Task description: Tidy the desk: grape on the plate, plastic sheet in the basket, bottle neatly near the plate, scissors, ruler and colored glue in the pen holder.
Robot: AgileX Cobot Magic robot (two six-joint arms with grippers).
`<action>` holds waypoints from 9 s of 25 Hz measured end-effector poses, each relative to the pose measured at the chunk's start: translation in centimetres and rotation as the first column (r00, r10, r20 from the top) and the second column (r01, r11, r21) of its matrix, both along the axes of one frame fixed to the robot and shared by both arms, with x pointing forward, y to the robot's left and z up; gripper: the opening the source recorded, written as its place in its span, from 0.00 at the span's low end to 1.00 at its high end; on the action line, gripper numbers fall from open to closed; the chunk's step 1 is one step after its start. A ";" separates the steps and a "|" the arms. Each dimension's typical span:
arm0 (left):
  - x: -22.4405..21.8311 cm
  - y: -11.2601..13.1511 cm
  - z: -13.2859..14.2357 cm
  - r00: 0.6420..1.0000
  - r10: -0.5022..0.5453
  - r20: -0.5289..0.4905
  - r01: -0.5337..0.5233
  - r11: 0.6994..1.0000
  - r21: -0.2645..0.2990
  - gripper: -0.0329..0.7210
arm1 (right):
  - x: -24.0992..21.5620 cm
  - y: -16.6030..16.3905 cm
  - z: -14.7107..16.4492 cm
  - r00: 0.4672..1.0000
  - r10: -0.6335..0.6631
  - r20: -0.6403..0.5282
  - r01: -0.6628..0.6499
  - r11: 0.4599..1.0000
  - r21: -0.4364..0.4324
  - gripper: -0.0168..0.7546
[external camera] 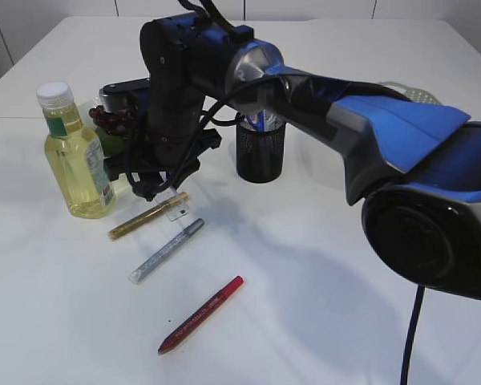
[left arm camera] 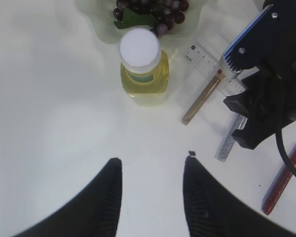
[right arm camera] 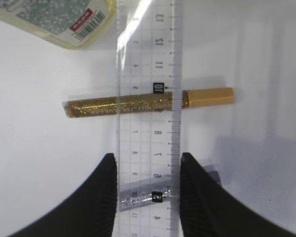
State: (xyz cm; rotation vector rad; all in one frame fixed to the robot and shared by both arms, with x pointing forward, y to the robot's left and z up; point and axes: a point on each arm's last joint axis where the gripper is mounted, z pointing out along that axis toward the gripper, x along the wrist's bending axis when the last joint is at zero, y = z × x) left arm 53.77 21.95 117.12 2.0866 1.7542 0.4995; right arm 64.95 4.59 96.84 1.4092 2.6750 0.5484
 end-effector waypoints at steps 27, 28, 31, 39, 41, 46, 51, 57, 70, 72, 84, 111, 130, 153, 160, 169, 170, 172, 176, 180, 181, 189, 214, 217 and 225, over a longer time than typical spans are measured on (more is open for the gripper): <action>0.0 0.0 0.0 1.000 0.000 0.000 0.000 1.000 0.001 0.44 | -4.1 -3.3 4.0 0.997 0.052 -0.057 -0.057 0.995 -0.079 0.40; 0.0 0.0 0.0 1.000 0.000 0.000 0.000 1.000 0.001 0.44 | -4.5 -3.7 3.9 0.996 0.052 -0.070 -0.058 0.994 -0.090 0.40; 0.0 0.0 0.0 1.000 0.000 0.000 0.000 1.000 0.001 0.44 | -5.9 -4.8 3.9 0.994 0.057 -0.095 -0.070 0.988 -0.136 0.40; 0.0 0.0 0.0 1.000 -0.001 -0.001 0.001 1.000 -0.003 0.44 | -9.9 -8.6 6.5 0.997 0.062 0.049 -0.057 0.995 -0.087 0.40; 0.0 -0.1 0.0 1.000 -0.001 -0.002 0.001 1.000 -0.007 0.44 | -10.7 -9.4 6.7 0.990 0.067 0.122 -0.060 0.996 -0.061 0.40; 0.0 -0.1 0.0 1.000 -0.002 -0.003 0.002 1.000 -0.010 0.44 | -11.4 -10.8 7.2 0.945 0.069 0.319 -0.067 0.998 -0.019 0.40; 0.0 -0.1 0.0 1.000 -0.003 -0.004 0.002 1.000 -0.013 0.44 | -9.4 -11.8 8.0 0.879 -0.036 0.476 0.010 0.998 0.056 0.40; 0.0 -0.1 0.0 1.000 -0.003 -0.004 0.002 1.000 -0.013 0.44 | -6.9 -13.9 9.2 0.799 -0.127 0.588 0.048 0.988 0.148 0.40; 0.0 -0.1 0.0 1.000 -0.003 -0.004 0.002 1.000 -0.013 0.44 | -1.9 -16.7 7.7 0.663 -0.193 0.723 -0.020 0.961 0.275 0.40; 0.0 -0.1 0.0 1.000 -0.003 -0.004 0.002 1.000 -0.013 0.44 | -1.4 -16.5 7.2 0.641 -0.185 0.745 -0.055 0.957 0.285 0.40; 0.0 -0.1 0.0 1.000 -0.003 -0.004 0.002 1.000 -0.013 0.44 | 2.1 -16.9 3.2 0.541 -0.276 0.795 -0.123 0.908 0.400 0.40; 0.0 -0.1 0.0 1.000 -0.002 -0.003 0.002 1.000 -0.010 0.43 | 4.9 -16.9 -2.1 0.385 -0.360 0.850 -0.082 0.904 0.420 0.40; 0.0 -0.1 0.0 1.000 -0.003 -0.005 0.003 1.000 -0.017 0.41 | 5.1 -17.0 -2.7 0.420 -0.364 0.832 -0.046 0.907 0.419 0.40; -0.1 -0.4 0.0 1.000 -0.009 -0.013 0.008 0.999 -0.043 0.41 | 5.0 -16.8 -3.2 0.474 -0.362 0.803 -0.042 0.901 0.431 0.41; -0.1 -0.4 0.0 1.000 -0.010 -0.014 0.009 0.999 -0.047 0.41 | 4.9 -16.9 -3.7 0.521 -0.357 0.775 -0.011 0.905 0.424 0.43; -0.1 -0.4 0.0 1.000 -0.010 -0.014 0.009 0.999 -0.047 0.41 | 4.9 -16.9 -3.9 0.544 -0.387 0.745 0.011 0.890 0.455 0.45; -0.1 -0.4 0.0 1.000 -0.010 -0.014 0.009 0.999 -0.047 0.41 | 4.9 -16.9 -3.9 0.544 -0.389 0.743 0.012 0.889 0.457 0.45; -0.1 -0.4 0.0 1.000 -0.010 -0.014 0.009 0.999 -0.047 0.41 | 4.9 -16.9 -3.9 0.546 -0.395 0.739 0.014 0.886 0.463 0.45; -0.1 -0.4 0.0 1.000 -0.010 -0.014 0.009 0.999 -0.047 0.41 | 4.9 -16.9 -3.9 0.550 -0.394 0.736 0.009 0.885 0.466 0.46; -0.1 -0.4 0.0 1.000 -0.010 -0.014 0.009 0.999 -0.047 0.41 | 4.8 -16.9 -3.8 0.571 -0.377 0.729 0.017 0.893 0.449 0.46; -0.1 -0.4 0.0 1.000 -0.010 -0.014 0.009 0.999 -0.047 0.41 | 4.7 -16.9 -3.3 0.579 -0.375 0.725 0.024 0.896 0.444 0.46; -0.1 -0.4 0.0 1.000 -0.010 -0.014 0.009 0.999 -0.047 0.41 | 2.2 -18.0 4.9 0.659 -0.516 0.547 0.188 0.817 0.545 0.46; 2.1 -4.9 -4.7 0.930 -0.339 -0.145 0.354 0.931 0.091 0.41 | -12.7 -23.4 14.6 0.841 -0.541 -0.026 0.542 0.840 0.031 0.45; 3.2 -5.6 -6.8 0.904 -0.376 -0.203 0.399 0.912 0.090 0.41 | -13.1 -23.5 14.5 0.850 -0.525 -0.051 0.525 0.851 -0.010 0.45; 5.4 -8.3 -12.1 0.829 -0.473 -0.297 0.529 0.836 0.144 0.41 | -13.3 -23.3 14.5 0.871 -0.487 -0.068 0.488 0.873 -0.005 0.45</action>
